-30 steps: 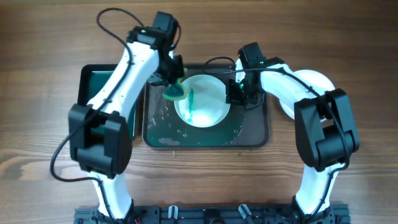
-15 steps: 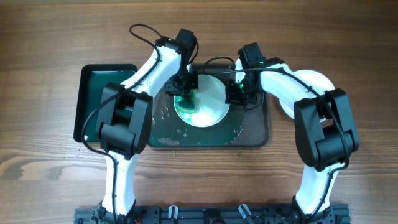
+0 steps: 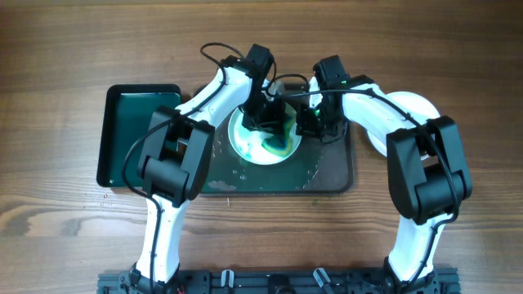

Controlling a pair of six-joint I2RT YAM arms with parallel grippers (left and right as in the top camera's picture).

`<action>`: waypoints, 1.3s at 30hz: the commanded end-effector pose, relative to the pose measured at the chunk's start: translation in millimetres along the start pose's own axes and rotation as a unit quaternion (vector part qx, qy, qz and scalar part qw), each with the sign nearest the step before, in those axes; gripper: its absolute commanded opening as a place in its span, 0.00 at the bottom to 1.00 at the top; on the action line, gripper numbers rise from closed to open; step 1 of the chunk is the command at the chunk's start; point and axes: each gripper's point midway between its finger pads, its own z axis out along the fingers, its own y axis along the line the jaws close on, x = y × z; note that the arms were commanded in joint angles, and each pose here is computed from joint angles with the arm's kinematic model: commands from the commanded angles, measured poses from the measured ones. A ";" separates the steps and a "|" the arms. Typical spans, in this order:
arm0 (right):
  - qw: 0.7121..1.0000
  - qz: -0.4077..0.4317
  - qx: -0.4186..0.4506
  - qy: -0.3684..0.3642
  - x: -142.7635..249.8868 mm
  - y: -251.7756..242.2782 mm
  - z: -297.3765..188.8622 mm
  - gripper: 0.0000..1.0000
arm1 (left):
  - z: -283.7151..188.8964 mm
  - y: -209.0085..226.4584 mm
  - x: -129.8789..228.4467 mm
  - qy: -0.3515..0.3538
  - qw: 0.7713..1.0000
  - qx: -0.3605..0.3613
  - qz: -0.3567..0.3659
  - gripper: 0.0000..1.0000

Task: Clean dirty plates on tray and stack at the side
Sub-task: 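Scrub the third plate with the sponge while the right gripper holds its rim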

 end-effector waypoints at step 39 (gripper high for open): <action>0.999 0.012 0.014 0.028 12.6 -10.6 16.6 0.04 | -55.3 150.8 -26.3 -0.161 0.888 -0.401 -0.159 0.04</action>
